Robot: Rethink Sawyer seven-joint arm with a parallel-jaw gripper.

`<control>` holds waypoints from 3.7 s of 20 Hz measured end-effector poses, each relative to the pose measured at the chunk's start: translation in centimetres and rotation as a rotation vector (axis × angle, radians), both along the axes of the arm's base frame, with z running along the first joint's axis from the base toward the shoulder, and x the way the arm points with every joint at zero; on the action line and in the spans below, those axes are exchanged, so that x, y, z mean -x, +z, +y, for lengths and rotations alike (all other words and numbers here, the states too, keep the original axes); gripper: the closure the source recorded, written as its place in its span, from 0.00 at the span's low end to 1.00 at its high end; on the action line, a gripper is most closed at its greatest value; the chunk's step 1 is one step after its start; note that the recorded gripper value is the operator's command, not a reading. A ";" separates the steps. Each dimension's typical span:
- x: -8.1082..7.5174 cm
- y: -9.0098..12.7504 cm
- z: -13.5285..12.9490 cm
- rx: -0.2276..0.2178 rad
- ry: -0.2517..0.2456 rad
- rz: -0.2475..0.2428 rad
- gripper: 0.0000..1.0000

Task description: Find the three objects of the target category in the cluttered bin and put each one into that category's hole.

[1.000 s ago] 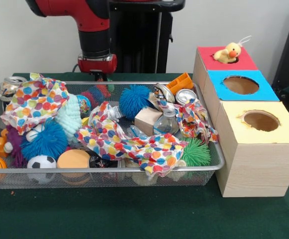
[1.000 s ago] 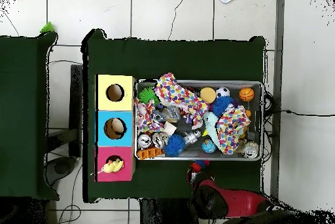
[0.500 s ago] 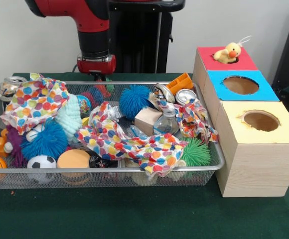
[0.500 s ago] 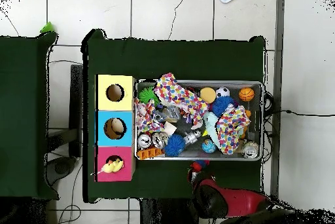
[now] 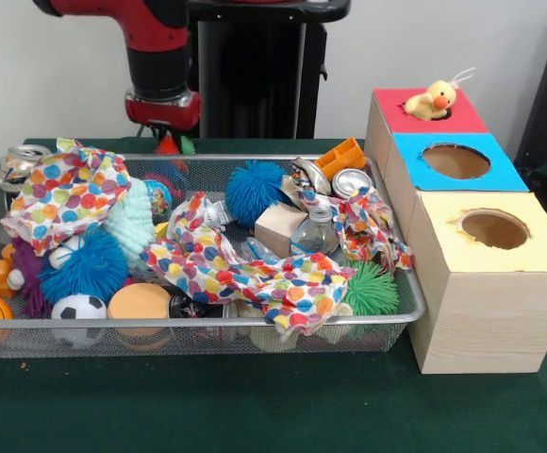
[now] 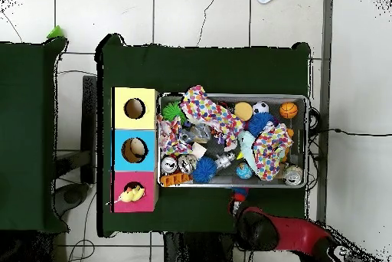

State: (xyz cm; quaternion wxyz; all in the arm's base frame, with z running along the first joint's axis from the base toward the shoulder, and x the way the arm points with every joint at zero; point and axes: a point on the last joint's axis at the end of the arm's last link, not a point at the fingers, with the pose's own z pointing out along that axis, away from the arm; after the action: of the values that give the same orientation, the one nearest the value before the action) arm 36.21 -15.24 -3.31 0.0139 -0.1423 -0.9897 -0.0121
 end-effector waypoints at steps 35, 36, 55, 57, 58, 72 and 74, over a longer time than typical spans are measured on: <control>-9.5 15.8 -1.2 -0.021 -0.178 0.245 1.00; -9.7 15.8 -1.1 -0.020 -0.174 0.240 1.00; -13.9 12.3 -2.0 -0.023 -0.104 0.130 1.00; -14.2 11.4 -2.2 -0.021 -0.087 0.103 1.00; -14.3 11.3 -2.3 -0.020 -0.084 0.099 1.00; -14.2 8.4 -3.7 0.035 0.015 0.068 1.00; -14.4 8.2 -4.1 0.045 0.025 0.063 1.00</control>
State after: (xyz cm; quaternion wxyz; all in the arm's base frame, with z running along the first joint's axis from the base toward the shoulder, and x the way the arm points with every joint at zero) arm 50.61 -19.30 4.86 0.0418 -0.1307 -0.9904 0.0147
